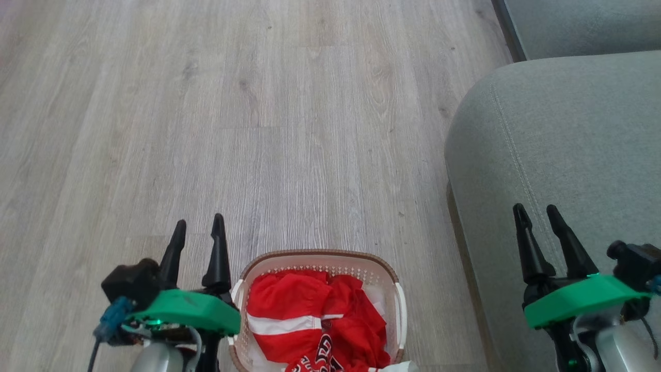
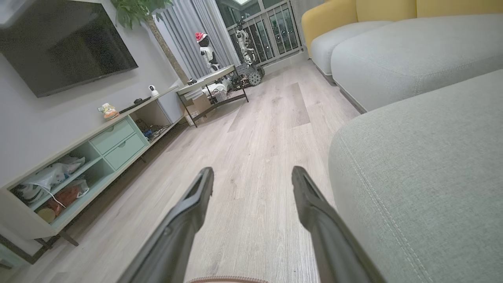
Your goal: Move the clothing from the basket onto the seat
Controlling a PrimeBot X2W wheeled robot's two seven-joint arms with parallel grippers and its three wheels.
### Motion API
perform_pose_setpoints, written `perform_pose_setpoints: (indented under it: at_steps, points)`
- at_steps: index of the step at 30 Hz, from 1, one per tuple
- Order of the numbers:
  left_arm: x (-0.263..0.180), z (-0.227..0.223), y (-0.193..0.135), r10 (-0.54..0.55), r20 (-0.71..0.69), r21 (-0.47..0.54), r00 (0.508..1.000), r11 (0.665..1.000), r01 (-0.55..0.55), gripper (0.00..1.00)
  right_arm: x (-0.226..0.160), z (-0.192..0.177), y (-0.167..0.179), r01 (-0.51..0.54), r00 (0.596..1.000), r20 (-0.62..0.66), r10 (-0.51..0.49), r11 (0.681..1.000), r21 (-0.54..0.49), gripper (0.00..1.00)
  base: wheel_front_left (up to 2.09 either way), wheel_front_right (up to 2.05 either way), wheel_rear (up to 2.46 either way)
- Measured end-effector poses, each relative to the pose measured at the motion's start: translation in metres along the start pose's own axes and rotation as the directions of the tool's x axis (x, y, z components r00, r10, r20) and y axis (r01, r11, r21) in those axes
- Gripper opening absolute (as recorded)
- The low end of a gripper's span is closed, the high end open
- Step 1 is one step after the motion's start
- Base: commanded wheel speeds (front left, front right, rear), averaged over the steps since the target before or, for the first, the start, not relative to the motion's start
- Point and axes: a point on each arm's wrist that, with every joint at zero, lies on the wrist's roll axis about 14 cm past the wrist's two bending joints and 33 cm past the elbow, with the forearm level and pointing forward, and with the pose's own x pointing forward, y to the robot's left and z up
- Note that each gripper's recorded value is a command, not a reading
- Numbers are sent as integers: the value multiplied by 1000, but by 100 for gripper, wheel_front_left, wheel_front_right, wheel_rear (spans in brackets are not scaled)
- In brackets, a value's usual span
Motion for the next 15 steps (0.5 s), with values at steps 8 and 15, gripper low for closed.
perform_pose_setpoints:
  at_steps: [8,15]
  points:
    - [0,7,-9,-25,42,109,999,994,20,100,1,5,7,-39,999,19,41,994,-100,100,0,0,0]
    - [1,15,-16,-51,83,193,995,981,34,100,2,8,12,-65,997,26,71,982,-176,100,0,0,0]
